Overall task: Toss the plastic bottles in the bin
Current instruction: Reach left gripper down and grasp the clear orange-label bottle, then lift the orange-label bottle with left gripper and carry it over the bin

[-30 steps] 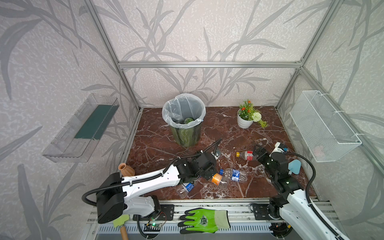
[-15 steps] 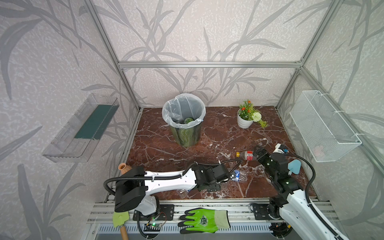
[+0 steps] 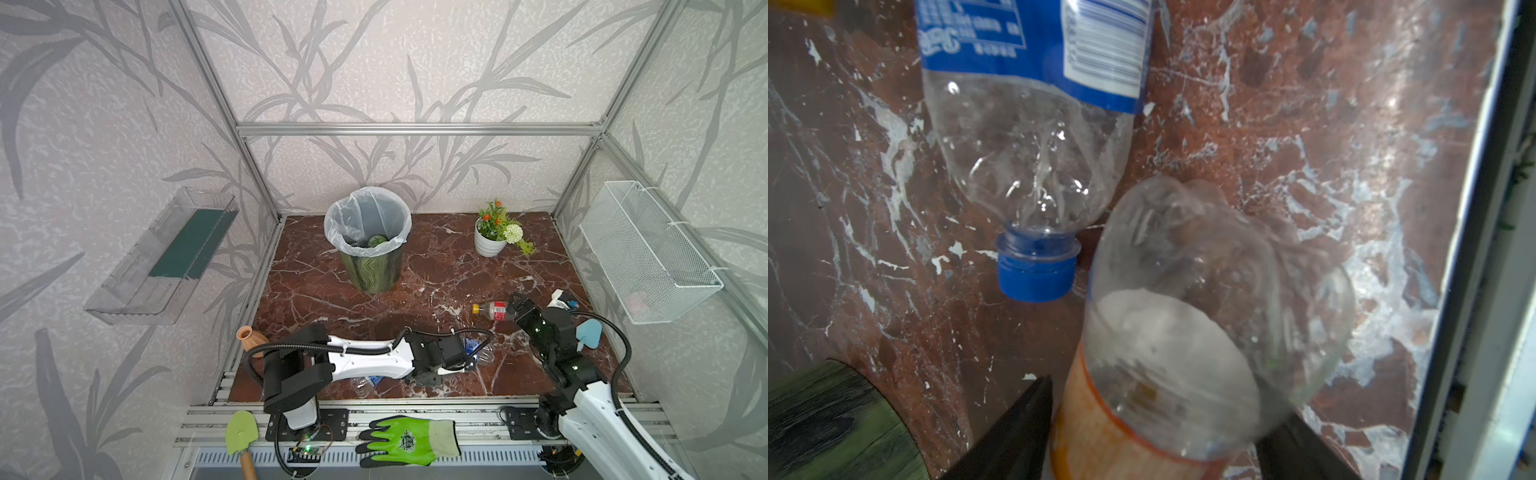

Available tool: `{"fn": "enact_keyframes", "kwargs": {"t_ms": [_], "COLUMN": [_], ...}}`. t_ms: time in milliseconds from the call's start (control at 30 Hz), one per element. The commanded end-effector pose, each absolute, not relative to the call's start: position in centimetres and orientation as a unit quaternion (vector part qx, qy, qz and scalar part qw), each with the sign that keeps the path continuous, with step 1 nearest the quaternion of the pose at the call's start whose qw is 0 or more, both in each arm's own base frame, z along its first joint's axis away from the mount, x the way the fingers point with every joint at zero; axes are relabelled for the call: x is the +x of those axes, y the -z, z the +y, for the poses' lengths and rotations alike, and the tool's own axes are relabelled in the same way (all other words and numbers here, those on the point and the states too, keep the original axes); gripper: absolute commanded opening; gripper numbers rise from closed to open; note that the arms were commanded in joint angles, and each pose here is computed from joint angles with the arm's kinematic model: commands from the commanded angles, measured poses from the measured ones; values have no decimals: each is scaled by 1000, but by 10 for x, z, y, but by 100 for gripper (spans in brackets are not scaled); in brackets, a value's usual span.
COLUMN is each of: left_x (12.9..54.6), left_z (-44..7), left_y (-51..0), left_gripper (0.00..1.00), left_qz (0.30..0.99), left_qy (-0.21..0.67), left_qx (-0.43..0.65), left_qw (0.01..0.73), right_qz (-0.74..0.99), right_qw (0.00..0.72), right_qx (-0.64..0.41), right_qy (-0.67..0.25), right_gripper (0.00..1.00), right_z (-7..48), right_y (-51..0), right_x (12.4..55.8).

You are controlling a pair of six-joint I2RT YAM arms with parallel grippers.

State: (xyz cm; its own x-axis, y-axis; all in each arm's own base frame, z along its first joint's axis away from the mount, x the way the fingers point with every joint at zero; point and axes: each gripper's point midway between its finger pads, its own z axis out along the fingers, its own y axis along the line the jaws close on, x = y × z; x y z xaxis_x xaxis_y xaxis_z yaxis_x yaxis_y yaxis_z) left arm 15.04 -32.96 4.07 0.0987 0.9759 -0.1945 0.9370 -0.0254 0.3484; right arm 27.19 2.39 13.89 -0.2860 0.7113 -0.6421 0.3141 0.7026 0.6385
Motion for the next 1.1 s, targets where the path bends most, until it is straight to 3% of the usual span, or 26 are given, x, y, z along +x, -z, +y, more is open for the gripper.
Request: {"fn": "enact_keyframes", "kwargs": {"t_ms": [0, 233, 500, 667, 867, 1067], "left_x": [148, 152, 156, 157, 163, 182], "left_z": [-338, -344, -349, -353, -356, -349], "left_y": [-37, -30, -30, -43, -78, -157], "left_gripper": [73, 71, 47, 42, 41, 41], "left_qz": [652, 651, 649, 654, 670, 696], "left_qy": [-44, -43, -41, -32, -15, 24], "left_qx": [732, 733, 734, 725, 695, 616], "left_qw": [193, 193, 197, 214, 262, 367], "right_qz": [777, 776, 775, 773, 773, 775], "right_qw": [495, 494, 493, 494, 494, 502], "right_qx": [338, 342, 346, 349, 348, 327], "right_qy": [-193, -192, -191, -193, -193, -201], "right_gripper": [97, 97, 97, 97, 97, 95], "right_z": [20, 18, 17, 16, 17, 22], "right_y": [-134, -132, -130, -130, -130, -138], "right_x": [269, 267, 266, 265, 266, 271]}}
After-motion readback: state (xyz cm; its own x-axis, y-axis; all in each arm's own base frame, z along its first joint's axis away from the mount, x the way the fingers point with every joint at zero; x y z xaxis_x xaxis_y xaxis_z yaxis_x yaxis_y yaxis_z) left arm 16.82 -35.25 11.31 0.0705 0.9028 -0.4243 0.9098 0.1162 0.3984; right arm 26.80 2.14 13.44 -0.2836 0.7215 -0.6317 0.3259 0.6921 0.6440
